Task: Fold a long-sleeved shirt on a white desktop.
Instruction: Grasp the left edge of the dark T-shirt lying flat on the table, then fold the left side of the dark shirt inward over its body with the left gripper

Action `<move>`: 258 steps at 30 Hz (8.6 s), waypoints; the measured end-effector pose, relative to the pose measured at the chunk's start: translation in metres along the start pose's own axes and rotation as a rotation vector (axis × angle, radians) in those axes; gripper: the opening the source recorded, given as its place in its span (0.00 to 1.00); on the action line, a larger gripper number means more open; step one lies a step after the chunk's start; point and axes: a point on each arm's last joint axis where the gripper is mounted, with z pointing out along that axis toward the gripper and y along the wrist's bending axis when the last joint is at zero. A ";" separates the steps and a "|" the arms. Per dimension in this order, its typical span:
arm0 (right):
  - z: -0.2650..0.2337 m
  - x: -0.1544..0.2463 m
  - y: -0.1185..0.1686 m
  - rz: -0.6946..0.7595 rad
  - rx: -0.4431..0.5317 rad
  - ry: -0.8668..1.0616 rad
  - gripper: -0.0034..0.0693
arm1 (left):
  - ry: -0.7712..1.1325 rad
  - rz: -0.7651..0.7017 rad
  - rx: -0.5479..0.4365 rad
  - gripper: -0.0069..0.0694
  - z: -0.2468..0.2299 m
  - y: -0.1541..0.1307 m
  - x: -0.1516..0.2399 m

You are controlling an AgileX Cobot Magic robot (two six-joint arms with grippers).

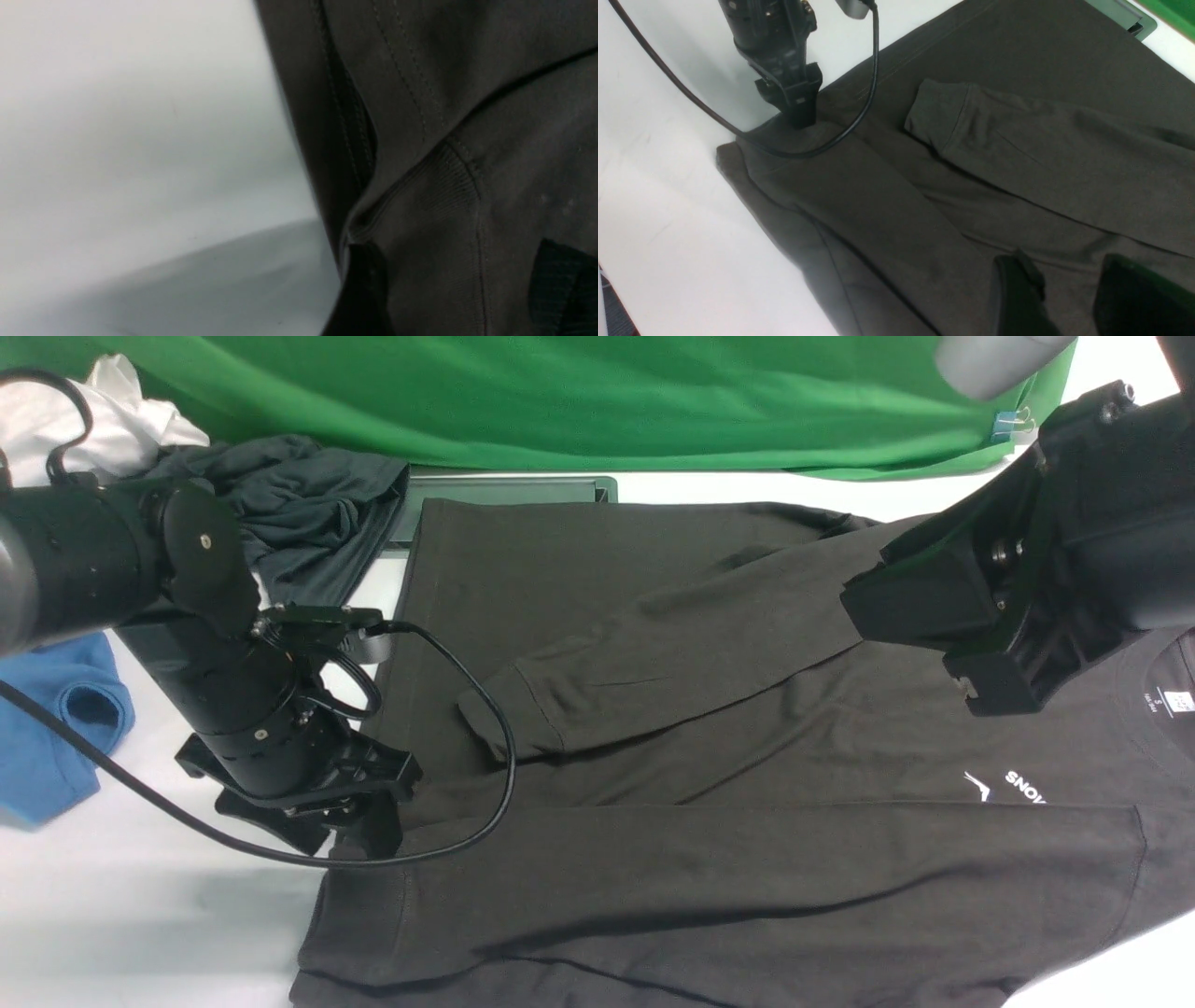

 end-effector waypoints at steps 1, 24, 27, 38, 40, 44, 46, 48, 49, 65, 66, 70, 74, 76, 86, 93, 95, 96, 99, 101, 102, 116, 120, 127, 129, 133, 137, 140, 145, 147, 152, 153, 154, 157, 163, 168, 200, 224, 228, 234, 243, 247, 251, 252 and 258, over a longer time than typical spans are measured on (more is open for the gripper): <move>0.000 0.000 0.000 0.000 0.000 0.000 0.38 | -0.005 0.001 -0.001 0.72 0.000 0.000 0.000; 0.000 0.000 0.000 0.002 -0.002 0.004 0.38 | -0.026 0.004 -0.043 0.48 0.030 0.008 0.010; 0.000 0.000 0.000 0.002 -0.002 0.004 0.38 | -0.049 0.012 -0.046 0.43 0.024 0.007 0.010; 0.000 0.000 0.000 0.002 -0.002 0.004 0.38 | -0.105 0.018 -0.054 0.41 0.014 0.006 0.012; 0.000 0.000 0.000 0.002 -0.002 0.004 0.38 | -0.099 0.016 -0.055 0.41 0.018 0.006 0.013; 0.000 0.000 0.000 0.005 -0.002 0.004 0.38 | -0.103 0.014 -0.058 0.41 0.021 0.007 0.013; 0.000 0.000 0.000 0.005 -0.002 0.004 0.38 | -0.110 0.015 -0.060 0.41 0.021 0.007 0.012; 0.000 0.000 0.000 0.005 -0.002 0.004 0.38 | -0.110 0.020 -0.066 0.41 0.021 0.008 0.012; 0.000 0.000 0.000 0.005 -0.002 0.004 0.38 | -0.110 0.021 -0.067 0.41 0.021 0.008 0.013; 0.000 0.000 0.000 0.008 -0.001 0.003 0.38 | -0.106 -0.010 -0.078 0.41 0.023 0.010 0.012; 0.000 0.000 0.000 0.008 -0.001 0.003 0.38 | -0.100 -0.011 -0.077 0.41 0.025 0.010 0.012; 0.000 0.000 0.000 0.021 -0.001 0.003 0.38 | -0.082 -0.014 -0.074 0.41 0.030 0.011 0.011; 0.000 0.000 0.000 0.024 -0.001 0.003 0.38 | -0.085 -0.017 -0.068 0.40 0.031 0.010 0.011; 0.000 0.000 0.000 0.024 -0.001 0.003 0.38 | -0.087 -0.013 -0.064 0.37 0.031 0.010 0.011; 0.000 0.000 0.000 0.024 -0.001 0.003 0.38 | -0.083 -0.009 -0.062 0.16 0.031 0.010 0.011; 0.000 0.000 0.000 0.024 -0.001 0.003 0.38 | -0.106 -0.004 -0.056 0.15 0.017 0.006 0.015; 0.000 0.000 0.000 0.024 -0.001 0.003 0.38 | -0.127 -0.002 -0.054 0.15 0.011 0.005 0.015; 0.000 0.000 0.000 0.024 -0.001 0.003 0.38 | -0.162 0.003 -0.046 0.15 0.001 0.002 0.014; 0.000 0.000 0.000 0.024 -0.001 0.003 0.38 | -0.218 0.021 -0.018 0.15 -0.012 -0.003 0.013; 0.000 0.000 0.000 0.024 -0.001 0.003 0.38 | -0.249 0.025 0.007 0.15 -0.019 -0.007 0.013; 0.000 0.000 0.000 0.024 -0.001 0.003 0.38 | -0.256 0.027 0.012 0.15 -0.021 -0.008 0.013; 0.000 0.000 0.000 0.024 -0.001 0.003 0.38 | -0.118 -0.058 -0.048 0.20 0.007 0.004 0.011; 0.000 0.000 0.000 0.024 -0.001 0.003 0.38 | -0.090 -0.094 -0.101 0.29 0.018 0.011 0.009; 0.000 0.000 0.000 0.024 -0.001 0.003 0.38 | -0.043 -0.106 -0.106 0.60 0.010 0.010 0.016; 0.000 0.000 0.000 0.024 -0.001 0.003 0.38 | -0.023 -0.109 -0.100 0.68 0.003 0.007 0.024; 0.000 0.000 0.000 0.024 -0.001 0.003 0.38 | -0.059 -0.164 -0.046 0.76 -0.002 0.000 0.046; 0.000 0.000 0.000 0.024 -0.001 0.003 0.38 | -0.074 -0.203 -0.020 0.76 0.012 -0.002 0.064; 0.000 0.000 0.000 0.024 -0.001 0.000 0.38 | -0.086 -0.215 -0.020 0.74 0.020 -0.001 0.069; 0.000 0.000 0.000 0.024 -0.001 0.000 0.38 | -0.150 -0.222 -0.022 0.62 0.021 0.000 0.064; 0.000 0.000 0.000 0.024 -0.001 0.000 0.38 | -0.152 -0.222 -0.020 0.52 0.021 0.000 0.064; 0.000 0.000 0.000 0.024 -0.001 0.001 0.38 | -0.134 -0.218 -0.022 0.34 0.021 0.000 0.065; 0.000 0.000 0.000 0.024 -0.001 0.001 0.38 | -0.134 -0.216 -0.024 0.32 0.021 0.000 0.066; 0.000 0.000 0.000 0.024 -0.001 0.001 0.38 | -0.133 -0.218 -0.025 0.31 0.021 0.000 0.066; 0.000 0.000 0.000 0.024 -0.001 0.002 0.38 | -0.132 -0.233 -0.026 0.30 0.021 0.000 0.066; 0.000 0.000 0.000 0.027 -0.005 0.004 0.38 | -0.120 -0.242 -0.028 0.45 0.021 0.001 0.067; 0.000 0.000 0.000 0.027 -0.005 0.005 0.38 | -0.123 -0.236 -0.030 0.57 0.021 0.001 0.067; 0.000 0.002 0.001 0.027 -0.009 0.018 0.38 | -0.069 -0.166 -0.002 0.21 0.038 0.001 0.064; 0.000 0.002 0.001 0.027 -0.009 0.018 0.38 | -0.306 -0.076 0.007 0.14 -0.022 -0.010 0.053; 0.000 0.002 0.001 0.027 -0.009 0.018 0.38 | -0.374 -0.044 0.015 0.14 -0.042 -0.014 0.043; 0.000 0.002 0.001 0.027 -0.009 0.018 0.38 | -0.494 0.000 0.039 0.14 -0.089 -0.024 0.021; 0.000 0.001 0.001 0.028 -0.008 0.012 0.38 | -0.566 0.069 0.041 0.14 -0.105 -0.026 -0.008; 0.000 0.000 0.001 0.028 -0.006 0.001 0.38 | -0.640 0.153 0.057 0.14 -0.102 -0.027 -0.030; 0.000 0.000 0.000 0.028 -0.005 -0.003 0.38 | -0.719 0.226 0.086 0.13 -0.107 -0.031 -0.051; 0.000 0.000 0.000 0.028 -0.005 -0.004 0.38 | -0.742 0.245 0.096 0.13 -0.110 -0.032 -0.057; 0.000 -0.001 0.000 0.028 -0.004 -0.007 0.38 | -0.900 0.471 0.062 0.13 -0.138 -0.053 -0.086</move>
